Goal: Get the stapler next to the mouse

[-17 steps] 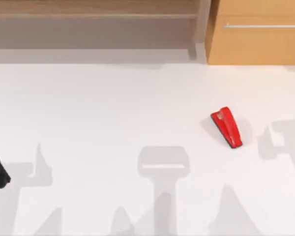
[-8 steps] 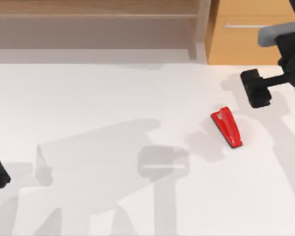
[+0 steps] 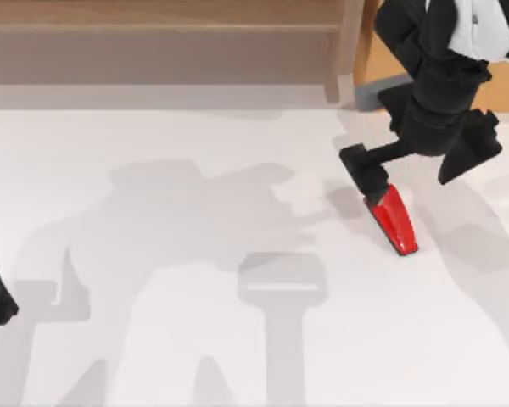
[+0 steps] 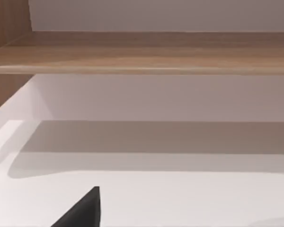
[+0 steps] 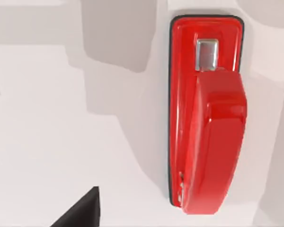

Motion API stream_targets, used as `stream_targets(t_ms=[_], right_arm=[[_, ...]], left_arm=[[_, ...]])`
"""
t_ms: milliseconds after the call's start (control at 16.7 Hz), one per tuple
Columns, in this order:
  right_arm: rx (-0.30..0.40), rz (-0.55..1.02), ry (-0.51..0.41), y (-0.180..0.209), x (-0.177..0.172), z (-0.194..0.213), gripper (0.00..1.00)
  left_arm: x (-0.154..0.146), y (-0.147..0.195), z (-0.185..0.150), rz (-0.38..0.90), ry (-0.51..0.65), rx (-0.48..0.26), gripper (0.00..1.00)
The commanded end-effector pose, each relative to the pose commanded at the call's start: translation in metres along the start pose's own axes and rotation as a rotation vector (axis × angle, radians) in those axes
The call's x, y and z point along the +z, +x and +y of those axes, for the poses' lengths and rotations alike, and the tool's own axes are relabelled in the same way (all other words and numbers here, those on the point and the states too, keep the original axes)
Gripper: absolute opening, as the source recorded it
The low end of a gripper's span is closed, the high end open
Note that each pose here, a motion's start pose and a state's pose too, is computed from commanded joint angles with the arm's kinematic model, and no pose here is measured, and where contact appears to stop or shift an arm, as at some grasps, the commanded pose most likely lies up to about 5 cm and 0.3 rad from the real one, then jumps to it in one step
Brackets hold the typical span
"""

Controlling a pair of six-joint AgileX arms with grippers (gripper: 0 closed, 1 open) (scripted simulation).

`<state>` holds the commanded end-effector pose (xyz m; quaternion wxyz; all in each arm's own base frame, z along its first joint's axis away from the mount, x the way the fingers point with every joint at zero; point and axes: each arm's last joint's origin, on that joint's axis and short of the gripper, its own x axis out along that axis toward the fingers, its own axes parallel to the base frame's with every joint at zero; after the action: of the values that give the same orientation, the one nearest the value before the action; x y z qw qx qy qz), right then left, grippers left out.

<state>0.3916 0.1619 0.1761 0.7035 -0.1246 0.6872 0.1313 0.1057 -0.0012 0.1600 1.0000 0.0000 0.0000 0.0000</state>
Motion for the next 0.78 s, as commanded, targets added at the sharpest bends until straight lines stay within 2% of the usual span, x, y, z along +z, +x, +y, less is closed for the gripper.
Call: stream_targets(t_ms=[480, 780], right_arm=[[-0.002, 0.025, -0.004, 0.009, 0.006, 0.002, 1.0], [-0.002, 0.011, -0.008, 0.045, 0.006, 0.003, 1.0]], left_arm=[[0.0, 0.0, 0.0, 0.0, 0.0, 0.0, 1.0], [0.0, 0.0, 0.0, 0.0, 0.0, 0.0, 1.0]])
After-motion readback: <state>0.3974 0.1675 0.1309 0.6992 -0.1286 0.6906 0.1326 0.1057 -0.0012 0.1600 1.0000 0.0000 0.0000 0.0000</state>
